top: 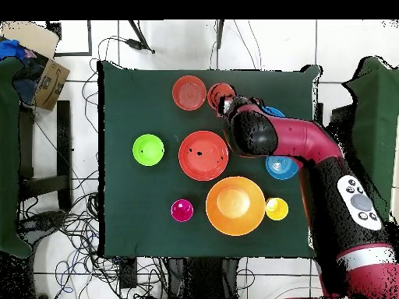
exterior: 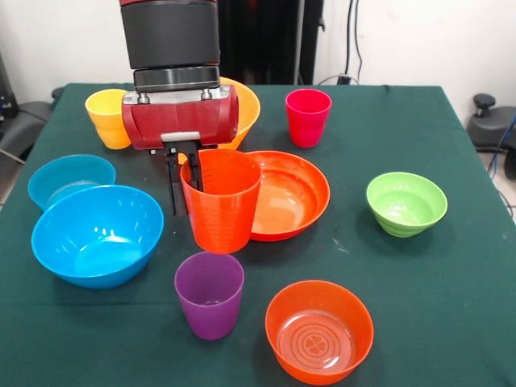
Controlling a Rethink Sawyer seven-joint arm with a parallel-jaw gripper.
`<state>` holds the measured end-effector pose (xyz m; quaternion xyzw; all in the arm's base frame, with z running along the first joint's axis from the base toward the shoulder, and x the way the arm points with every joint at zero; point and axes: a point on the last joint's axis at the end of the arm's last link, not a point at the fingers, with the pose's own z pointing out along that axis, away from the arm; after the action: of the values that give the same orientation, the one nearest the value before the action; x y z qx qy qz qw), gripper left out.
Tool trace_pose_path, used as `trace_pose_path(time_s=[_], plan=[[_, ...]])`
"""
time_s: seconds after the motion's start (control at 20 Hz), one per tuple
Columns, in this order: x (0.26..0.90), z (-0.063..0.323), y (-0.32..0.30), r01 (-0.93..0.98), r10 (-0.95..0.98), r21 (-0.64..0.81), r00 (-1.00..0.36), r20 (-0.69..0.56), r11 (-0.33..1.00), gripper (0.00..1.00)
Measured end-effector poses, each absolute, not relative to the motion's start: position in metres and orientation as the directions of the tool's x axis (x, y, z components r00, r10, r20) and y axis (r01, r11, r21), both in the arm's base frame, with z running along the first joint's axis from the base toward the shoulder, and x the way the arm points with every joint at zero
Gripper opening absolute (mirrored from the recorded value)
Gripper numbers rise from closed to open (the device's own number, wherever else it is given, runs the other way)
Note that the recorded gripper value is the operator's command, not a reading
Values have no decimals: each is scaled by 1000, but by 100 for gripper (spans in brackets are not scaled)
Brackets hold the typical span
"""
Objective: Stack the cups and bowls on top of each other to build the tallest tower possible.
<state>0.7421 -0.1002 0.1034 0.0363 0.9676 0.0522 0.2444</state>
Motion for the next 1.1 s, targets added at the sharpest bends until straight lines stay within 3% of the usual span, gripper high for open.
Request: trace_pose_path(time_s=[0.4, 1.1], plan=[[751, 104, -103, 22, 71, 104, -866, -494, 994, 0], [736, 71, -102, -46, -14, 54, -875, -484, 997, 0]])
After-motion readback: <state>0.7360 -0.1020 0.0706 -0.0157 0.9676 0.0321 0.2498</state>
